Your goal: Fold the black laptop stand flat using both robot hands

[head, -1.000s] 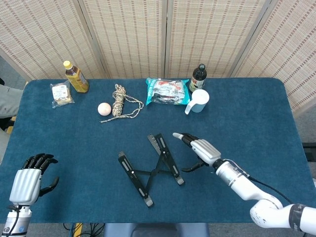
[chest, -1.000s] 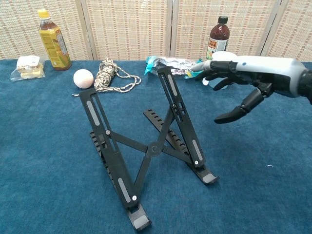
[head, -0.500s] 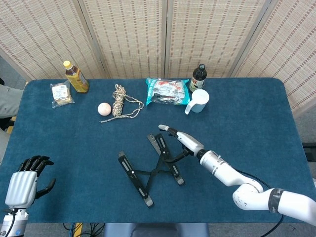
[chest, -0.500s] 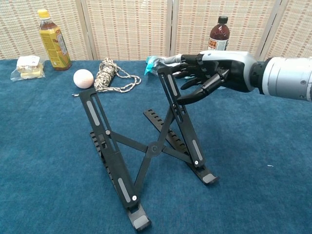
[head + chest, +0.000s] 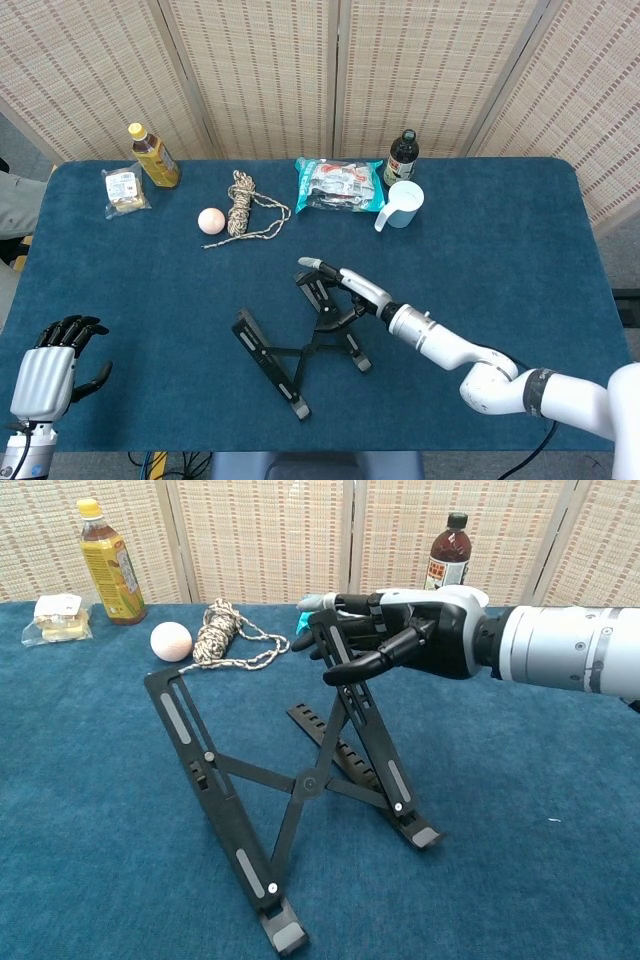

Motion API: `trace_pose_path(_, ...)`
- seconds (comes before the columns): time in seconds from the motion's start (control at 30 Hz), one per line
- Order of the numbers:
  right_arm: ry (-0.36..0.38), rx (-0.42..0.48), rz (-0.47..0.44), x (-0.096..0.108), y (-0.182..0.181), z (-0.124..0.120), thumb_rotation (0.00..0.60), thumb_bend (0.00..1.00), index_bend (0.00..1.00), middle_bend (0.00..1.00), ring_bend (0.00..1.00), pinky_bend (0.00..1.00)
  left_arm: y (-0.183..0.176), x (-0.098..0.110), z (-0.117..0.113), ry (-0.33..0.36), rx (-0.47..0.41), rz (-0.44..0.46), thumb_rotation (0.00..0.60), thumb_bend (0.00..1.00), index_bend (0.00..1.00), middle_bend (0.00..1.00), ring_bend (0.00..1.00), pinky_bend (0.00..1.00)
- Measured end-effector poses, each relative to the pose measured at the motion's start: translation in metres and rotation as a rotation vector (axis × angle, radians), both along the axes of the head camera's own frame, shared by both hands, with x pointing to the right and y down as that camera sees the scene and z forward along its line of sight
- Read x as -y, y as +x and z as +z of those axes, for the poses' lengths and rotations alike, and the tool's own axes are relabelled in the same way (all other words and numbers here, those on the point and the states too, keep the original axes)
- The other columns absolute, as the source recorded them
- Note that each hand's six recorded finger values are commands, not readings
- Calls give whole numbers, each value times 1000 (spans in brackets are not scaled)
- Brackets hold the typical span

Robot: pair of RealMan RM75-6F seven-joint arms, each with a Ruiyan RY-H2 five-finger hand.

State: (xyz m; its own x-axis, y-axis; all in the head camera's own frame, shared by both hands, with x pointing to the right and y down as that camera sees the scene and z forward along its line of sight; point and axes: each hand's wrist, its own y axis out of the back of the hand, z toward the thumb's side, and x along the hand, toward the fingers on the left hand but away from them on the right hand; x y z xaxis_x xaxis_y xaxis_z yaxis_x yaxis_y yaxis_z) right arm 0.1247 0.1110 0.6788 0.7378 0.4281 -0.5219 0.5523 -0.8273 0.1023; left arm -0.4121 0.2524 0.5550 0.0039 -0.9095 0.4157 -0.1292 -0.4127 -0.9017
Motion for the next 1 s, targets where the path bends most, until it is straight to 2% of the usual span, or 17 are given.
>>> trace_pose_path(0.1, -17, 51, 8, -2, 2, -6, 600, 0, 138, 330, 271, 340, 0, 0, 1, 0, -2, 0, 600, 251, 340, 252, 174, 166)
trace_pose_path(0.33, 3, 141, -10, -5, 24, -31, 600, 0, 139, 332, 273, 362, 2, 1, 2, -2, -5, 9, 600, 251, 340, 252, 174, 165)
trace_pose_path(0.67, 20, 153, -55, -37, 80, -63, 600, 0, 139, 319, 273, 362, 9, 4, 6, -10, -17, 27, 600, 251, 340, 252, 174, 165)
trace_pose_path(1.0, 13, 153, -56, -62, 100, -78, 600, 0, 139, 306, 284, 362, 11, 6, 8, -12, -23, 31, 600, 251, 340, 252, 174, 165)
